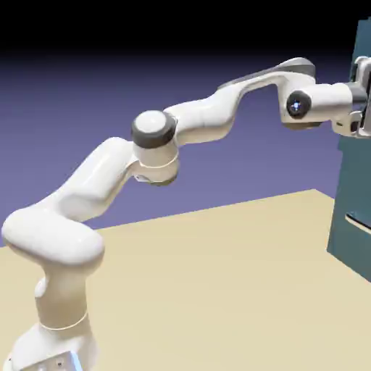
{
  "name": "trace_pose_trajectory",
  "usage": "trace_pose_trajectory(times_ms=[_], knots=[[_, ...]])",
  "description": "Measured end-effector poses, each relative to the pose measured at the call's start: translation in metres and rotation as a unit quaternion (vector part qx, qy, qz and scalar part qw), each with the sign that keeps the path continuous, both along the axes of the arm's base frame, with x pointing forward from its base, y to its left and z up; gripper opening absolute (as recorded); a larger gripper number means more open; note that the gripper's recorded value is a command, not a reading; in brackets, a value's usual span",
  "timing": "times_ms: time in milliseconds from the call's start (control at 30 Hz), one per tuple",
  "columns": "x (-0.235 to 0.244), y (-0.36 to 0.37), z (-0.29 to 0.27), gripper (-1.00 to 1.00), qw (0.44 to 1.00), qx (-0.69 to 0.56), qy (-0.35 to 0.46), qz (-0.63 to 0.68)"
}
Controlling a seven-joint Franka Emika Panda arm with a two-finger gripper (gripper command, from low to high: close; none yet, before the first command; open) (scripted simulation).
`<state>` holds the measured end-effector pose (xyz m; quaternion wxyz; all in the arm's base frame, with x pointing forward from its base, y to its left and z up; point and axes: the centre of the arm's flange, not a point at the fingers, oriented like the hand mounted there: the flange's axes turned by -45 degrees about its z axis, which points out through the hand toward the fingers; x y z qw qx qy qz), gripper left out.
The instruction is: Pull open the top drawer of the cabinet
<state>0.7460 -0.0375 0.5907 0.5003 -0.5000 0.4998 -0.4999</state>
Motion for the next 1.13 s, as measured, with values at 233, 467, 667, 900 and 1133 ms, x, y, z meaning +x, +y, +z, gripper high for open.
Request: trace_pose_trajectory(times_ms=[233, 467, 667, 900, 1133], knots=[[-0.042, 0.000, 0.000, -1.00, 1.000, 0.000, 0.000, 0.000], [-0.096, 0.000, 0.000, -1.00, 1.000, 0.000, 0.000, 0.000], [-0.148, 0.000, 0.000, -1.00, 1.000, 0.000, 0.000, 0.000], [-0.212, 0.000, 0.000, -1.00, 1.000, 0.000, 0.000, 0.000], [-0.257, 0.000, 0.000, 1.00, 1.000, 0.000, 0.000, 0.000]])
